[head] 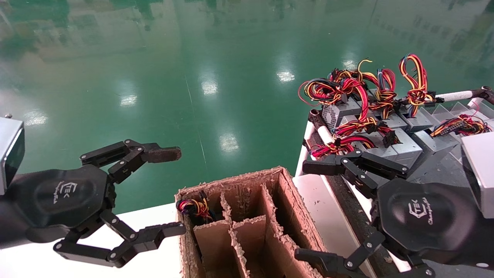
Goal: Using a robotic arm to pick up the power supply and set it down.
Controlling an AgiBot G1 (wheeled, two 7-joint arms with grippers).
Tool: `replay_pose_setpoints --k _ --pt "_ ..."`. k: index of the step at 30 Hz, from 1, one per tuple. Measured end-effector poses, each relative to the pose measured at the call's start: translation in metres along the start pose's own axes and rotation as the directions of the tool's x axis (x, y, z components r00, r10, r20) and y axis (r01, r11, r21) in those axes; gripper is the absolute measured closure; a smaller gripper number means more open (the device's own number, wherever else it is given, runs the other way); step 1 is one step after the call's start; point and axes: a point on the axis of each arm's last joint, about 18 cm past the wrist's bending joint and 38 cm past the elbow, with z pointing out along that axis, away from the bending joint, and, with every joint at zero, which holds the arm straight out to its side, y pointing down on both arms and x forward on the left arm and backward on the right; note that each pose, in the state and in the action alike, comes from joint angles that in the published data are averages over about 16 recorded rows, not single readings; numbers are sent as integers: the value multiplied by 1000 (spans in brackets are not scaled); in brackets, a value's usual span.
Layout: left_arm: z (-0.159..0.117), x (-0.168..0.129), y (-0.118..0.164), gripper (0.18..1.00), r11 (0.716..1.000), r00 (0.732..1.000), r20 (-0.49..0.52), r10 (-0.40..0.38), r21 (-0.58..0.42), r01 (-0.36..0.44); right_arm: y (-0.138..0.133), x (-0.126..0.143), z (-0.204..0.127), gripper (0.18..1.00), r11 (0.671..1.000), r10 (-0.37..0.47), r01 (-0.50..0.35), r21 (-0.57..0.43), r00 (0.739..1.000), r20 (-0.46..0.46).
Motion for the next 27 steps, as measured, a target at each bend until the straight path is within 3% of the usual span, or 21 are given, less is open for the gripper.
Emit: replay_pose_setpoints --k 27 --pt "0 0 0 212 1000 1000 0 0 0 0 0 0 0 178 1000 0 0 0 1000 0"
